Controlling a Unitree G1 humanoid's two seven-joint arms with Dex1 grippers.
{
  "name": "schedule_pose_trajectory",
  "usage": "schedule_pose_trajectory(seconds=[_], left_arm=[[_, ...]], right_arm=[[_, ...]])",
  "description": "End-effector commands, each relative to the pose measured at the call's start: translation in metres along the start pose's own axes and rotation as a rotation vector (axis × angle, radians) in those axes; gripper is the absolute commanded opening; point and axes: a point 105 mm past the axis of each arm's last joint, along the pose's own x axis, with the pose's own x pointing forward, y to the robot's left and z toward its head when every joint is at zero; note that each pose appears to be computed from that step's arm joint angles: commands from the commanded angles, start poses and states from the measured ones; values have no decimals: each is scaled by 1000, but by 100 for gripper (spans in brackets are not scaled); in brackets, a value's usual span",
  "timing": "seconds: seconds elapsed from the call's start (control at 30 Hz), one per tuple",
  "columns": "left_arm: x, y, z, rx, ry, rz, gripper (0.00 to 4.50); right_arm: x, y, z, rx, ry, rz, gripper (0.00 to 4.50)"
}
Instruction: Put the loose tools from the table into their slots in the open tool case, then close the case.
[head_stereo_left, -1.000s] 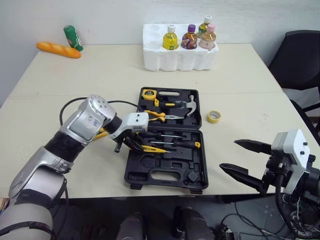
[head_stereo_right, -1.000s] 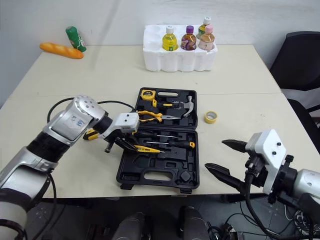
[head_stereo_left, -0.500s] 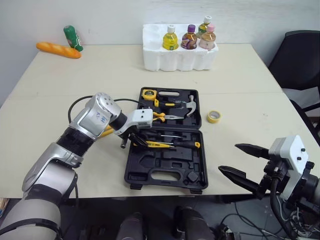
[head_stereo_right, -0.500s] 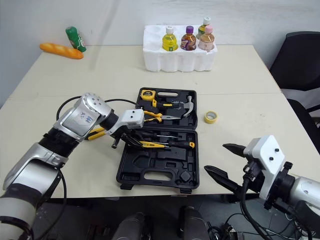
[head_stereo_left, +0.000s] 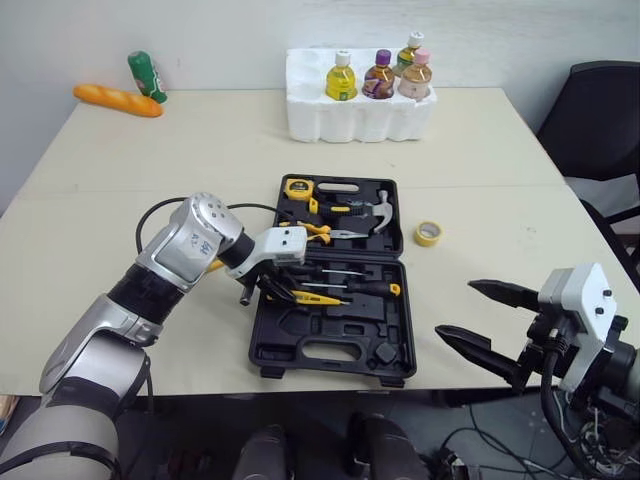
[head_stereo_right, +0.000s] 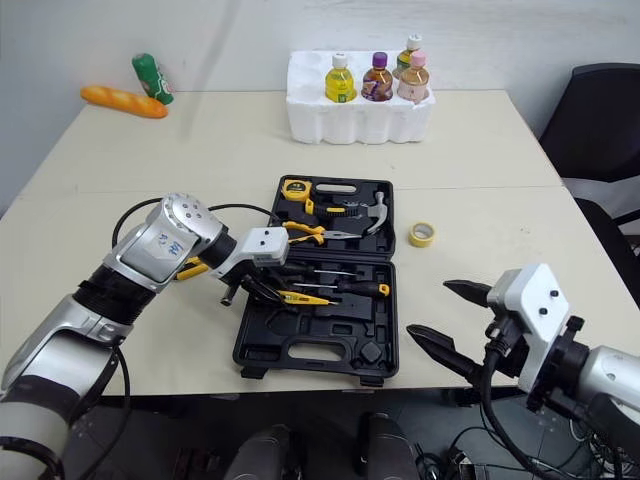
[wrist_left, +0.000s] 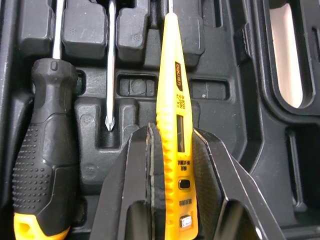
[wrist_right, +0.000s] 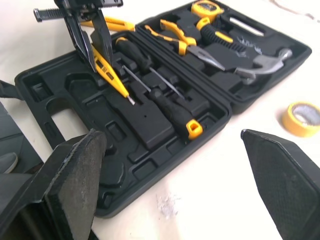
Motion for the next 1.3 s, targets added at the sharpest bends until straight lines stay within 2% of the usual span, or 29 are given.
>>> schedule_pose_trajectory(seconds=[0.03, 0.63, 0.83, 1.3], left_arm=[[-2, 9, -8, -15, 30, 53, 49], [-2, 12, 7, 10, -16, 67, 49], [-11, 16, 22, 32, -47, 83, 49], [2, 10, 4, 18, -2, 54, 49]], right_arm=[[1, 3, 5, -23, -14, 17, 450], [0, 3, 2, -21, -2, 19, 450], [0, 3, 1, -19, 3, 23, 450], [-1, 4, -1, -19, 13, 20, 450]])
